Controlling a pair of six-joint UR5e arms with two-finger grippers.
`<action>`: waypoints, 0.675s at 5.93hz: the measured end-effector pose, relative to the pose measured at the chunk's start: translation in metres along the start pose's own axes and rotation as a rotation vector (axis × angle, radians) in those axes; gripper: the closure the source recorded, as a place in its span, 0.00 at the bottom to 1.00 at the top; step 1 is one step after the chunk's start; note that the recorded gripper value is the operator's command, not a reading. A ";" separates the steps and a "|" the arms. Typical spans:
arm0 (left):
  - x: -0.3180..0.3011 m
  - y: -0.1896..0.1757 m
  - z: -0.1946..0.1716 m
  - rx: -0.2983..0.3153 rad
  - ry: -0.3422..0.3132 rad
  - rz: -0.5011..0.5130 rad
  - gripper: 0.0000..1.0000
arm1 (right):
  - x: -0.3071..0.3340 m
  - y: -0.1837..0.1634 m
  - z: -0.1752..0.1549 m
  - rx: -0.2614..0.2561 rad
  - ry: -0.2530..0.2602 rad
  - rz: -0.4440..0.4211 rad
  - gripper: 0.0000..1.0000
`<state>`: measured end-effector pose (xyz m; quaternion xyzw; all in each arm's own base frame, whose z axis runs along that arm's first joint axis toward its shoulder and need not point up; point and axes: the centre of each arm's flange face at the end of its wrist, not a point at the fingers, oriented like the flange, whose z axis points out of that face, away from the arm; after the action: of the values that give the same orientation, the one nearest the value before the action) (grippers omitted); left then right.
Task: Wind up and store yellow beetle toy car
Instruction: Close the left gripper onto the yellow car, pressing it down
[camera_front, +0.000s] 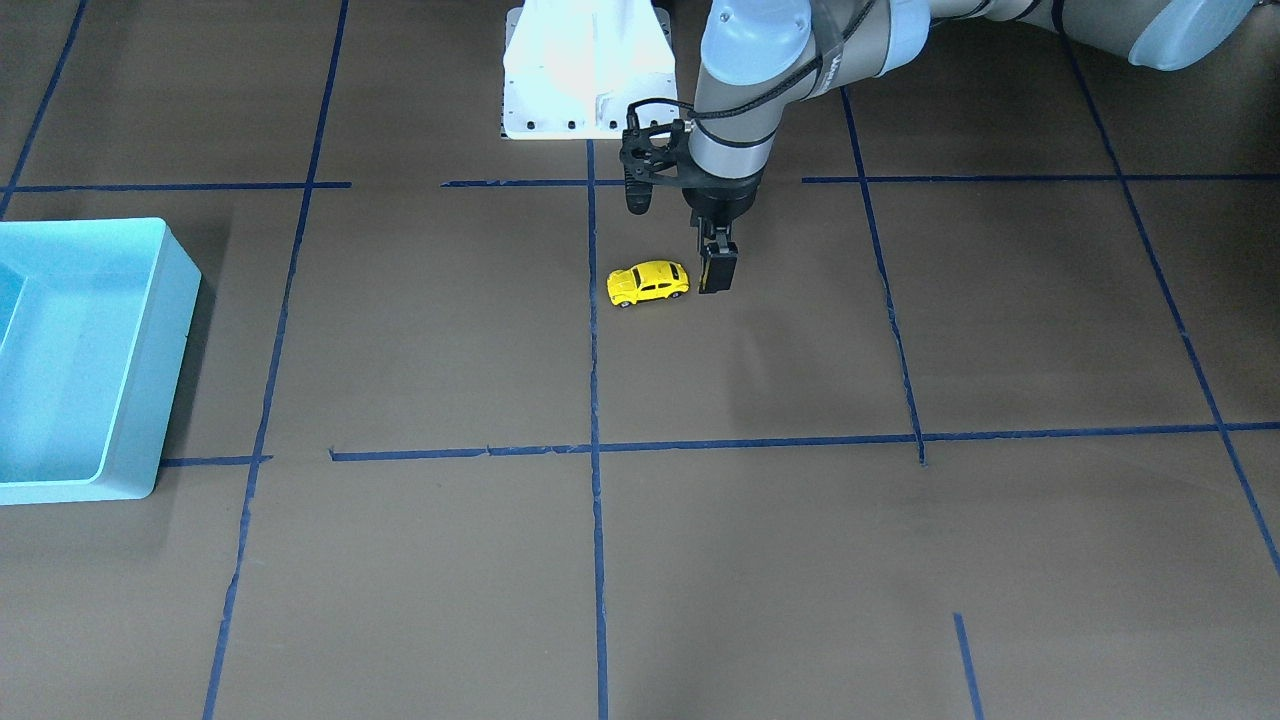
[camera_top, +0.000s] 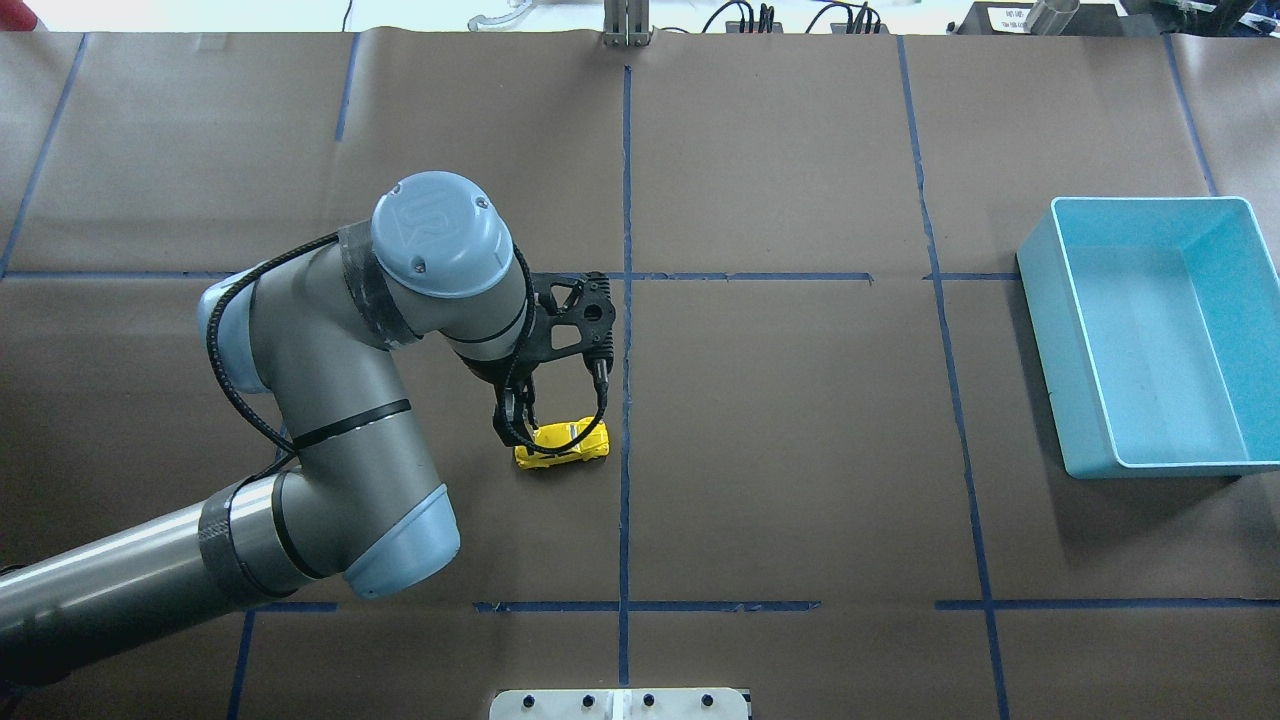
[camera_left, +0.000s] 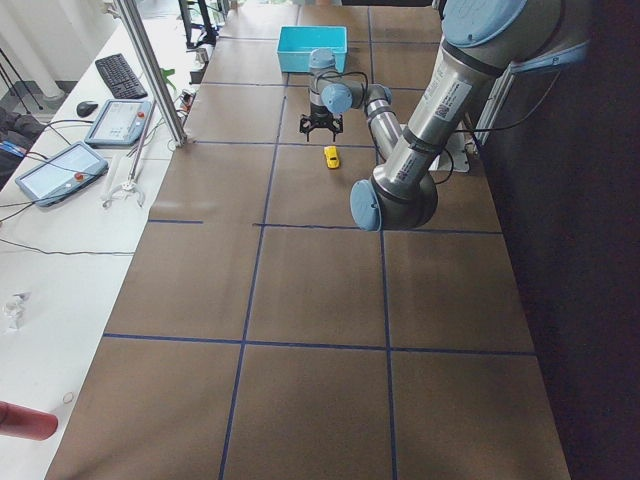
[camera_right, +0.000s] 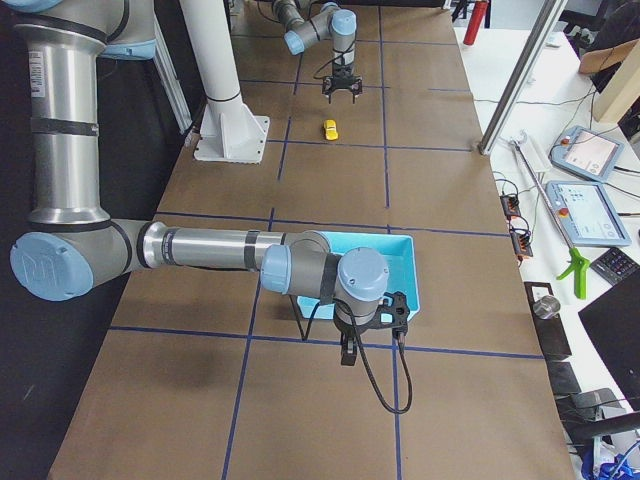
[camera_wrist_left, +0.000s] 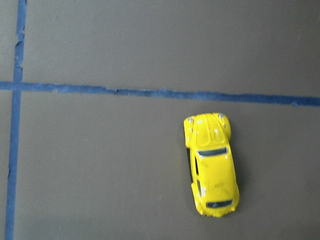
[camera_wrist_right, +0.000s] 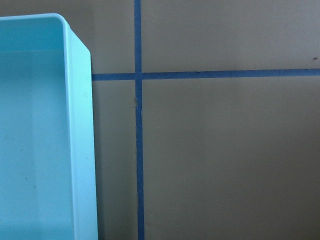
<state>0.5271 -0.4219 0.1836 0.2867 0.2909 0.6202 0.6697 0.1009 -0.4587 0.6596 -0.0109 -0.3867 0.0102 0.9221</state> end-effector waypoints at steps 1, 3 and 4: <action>0.012 -0.011 0.009 -0.001 0.017 -0.006 0.00 | 0.000 0.000 0.000 0.000 0.000 0.000 0.00; 0.031 -0.019 0.027 -0.016 0.045 -0.018 0.00 | 0.000 0.000 0.000 0.000 0.001 0.001 0.00; 0.032 -0.019 0.036 -0.030 0.040 -0.034 0.00 | 0.000 0.000 0.000 0.000 0.000 0.001 0.00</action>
<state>0.5684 -0.3922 0.1924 0.2590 0.2997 0.6187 0.6785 0.1008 -0.4587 0.6596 -0.0112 -0.3867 0.0107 0.9221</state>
